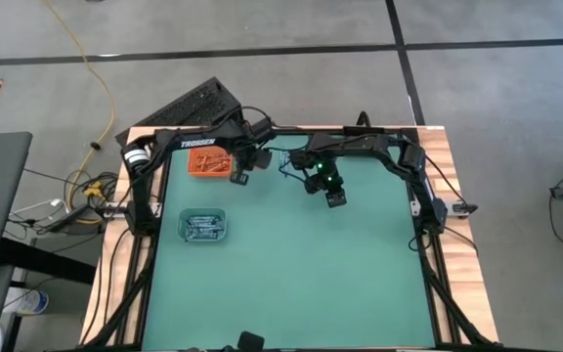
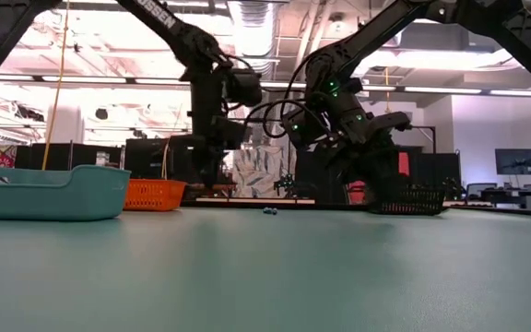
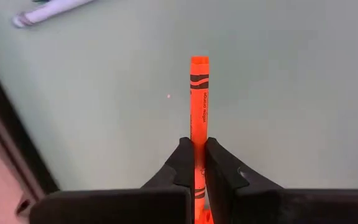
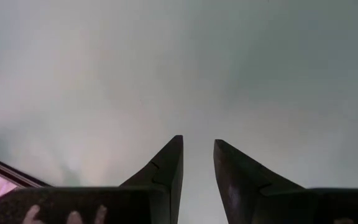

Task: Sort crayons
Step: Put the orange crayon into the orange basket

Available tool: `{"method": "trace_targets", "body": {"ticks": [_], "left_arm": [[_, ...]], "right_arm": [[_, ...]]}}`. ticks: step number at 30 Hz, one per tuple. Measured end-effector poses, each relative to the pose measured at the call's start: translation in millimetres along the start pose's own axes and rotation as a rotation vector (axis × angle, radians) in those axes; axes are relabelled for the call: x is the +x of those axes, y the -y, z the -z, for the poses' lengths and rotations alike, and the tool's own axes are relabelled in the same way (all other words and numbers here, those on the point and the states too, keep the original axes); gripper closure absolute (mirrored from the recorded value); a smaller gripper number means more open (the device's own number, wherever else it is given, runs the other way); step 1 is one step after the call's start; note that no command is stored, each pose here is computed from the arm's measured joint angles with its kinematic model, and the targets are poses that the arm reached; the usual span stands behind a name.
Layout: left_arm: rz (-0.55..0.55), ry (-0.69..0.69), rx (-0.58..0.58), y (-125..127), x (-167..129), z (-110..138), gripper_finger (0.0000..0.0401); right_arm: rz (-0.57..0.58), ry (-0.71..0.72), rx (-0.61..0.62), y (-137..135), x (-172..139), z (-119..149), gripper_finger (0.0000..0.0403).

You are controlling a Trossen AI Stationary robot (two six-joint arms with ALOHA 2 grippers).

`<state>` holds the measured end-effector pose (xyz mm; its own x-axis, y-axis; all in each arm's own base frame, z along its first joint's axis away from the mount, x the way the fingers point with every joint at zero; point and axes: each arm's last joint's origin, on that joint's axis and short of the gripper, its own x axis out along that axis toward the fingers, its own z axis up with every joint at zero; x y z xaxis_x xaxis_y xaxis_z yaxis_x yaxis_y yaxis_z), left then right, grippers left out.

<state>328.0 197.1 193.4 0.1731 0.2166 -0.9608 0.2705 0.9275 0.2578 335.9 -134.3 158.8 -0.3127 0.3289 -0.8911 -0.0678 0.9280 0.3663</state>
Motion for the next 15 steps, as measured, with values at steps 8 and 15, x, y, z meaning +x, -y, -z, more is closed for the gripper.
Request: {"method": "trace_targets", "body": {"ticks": [8, 15], "left_arm": [[-0.068, -0.08, 0.014, 2.7, -32.1, -0.8, 0.0401], [-0.106, -0.114, -0.033, 4.0, -66.3, 10.5, 0.0401]], "right_arm": [[0.051, 0.062, -0.015, -13.0, -23.1, 12.9, 0.029], [0.116, 0.173, 0.004, -30.5, -51.6, 30.6, 0.029]]}}
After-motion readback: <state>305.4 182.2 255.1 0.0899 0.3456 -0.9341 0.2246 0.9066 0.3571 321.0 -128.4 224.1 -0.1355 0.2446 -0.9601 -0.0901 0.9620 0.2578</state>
